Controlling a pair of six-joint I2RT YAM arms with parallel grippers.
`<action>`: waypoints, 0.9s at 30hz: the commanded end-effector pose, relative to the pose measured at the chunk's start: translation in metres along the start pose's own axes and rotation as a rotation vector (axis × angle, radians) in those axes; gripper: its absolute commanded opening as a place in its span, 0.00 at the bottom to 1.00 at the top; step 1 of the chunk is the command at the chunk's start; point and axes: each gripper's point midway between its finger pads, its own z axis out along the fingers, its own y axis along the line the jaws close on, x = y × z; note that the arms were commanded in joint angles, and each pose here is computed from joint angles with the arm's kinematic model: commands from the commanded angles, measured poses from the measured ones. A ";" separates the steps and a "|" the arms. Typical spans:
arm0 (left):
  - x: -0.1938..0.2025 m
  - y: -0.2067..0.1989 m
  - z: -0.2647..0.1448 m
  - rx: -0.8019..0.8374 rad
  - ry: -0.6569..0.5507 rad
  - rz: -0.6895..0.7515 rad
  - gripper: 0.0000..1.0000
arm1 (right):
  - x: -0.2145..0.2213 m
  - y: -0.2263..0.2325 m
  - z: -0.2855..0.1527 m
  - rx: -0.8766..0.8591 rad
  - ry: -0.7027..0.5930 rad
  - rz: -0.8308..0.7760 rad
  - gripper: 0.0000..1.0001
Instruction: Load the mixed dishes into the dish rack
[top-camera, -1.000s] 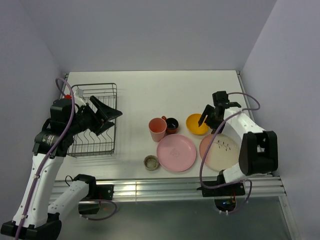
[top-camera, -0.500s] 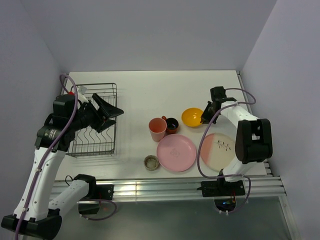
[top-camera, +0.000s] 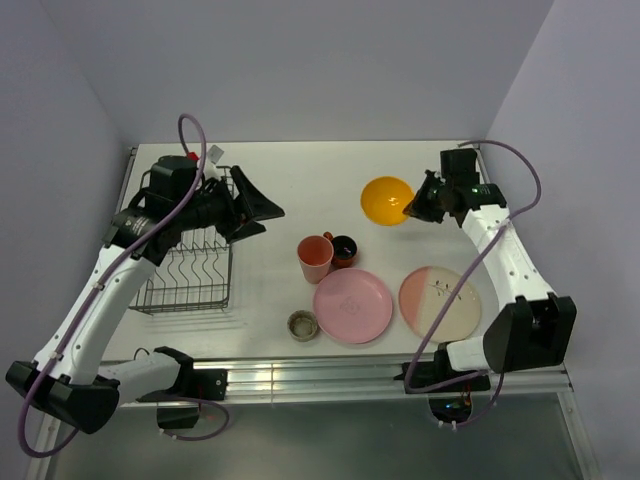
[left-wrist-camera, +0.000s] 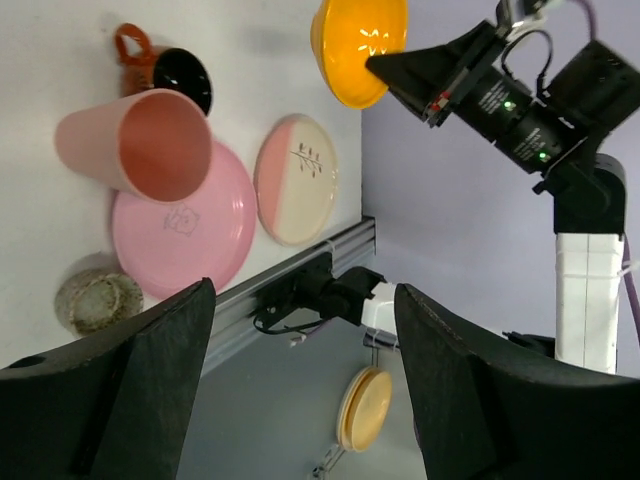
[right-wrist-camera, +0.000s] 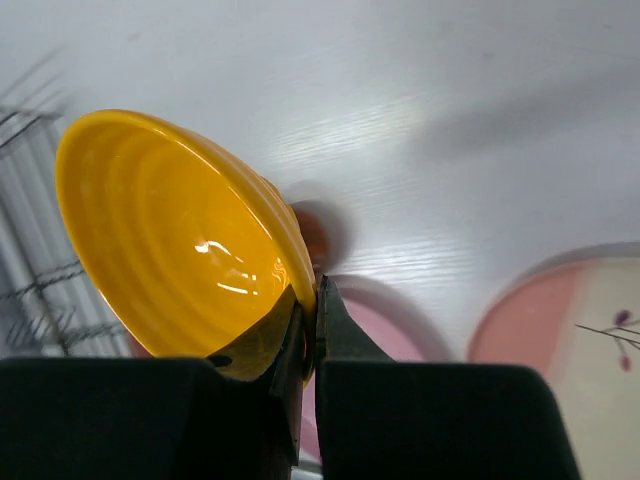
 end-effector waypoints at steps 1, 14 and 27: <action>0.001 -0.041 -0.003 0.159 0.018 0.091 0.80 | 0.013 0.059 -0.040 -0.226 0.045 -0.102 0.00; 0.021 -0.087 -0.008 0.473 0.176 0.108 0.99 | 0.079 0.162 -0.133 -0.729 0.287 -0.186 0.00; 0.035 -0.089 -0.002 0.499 0.243 0.062 0.99 | 0.091 0.204 -0.178 -0.975 0.381 -0.191 0.00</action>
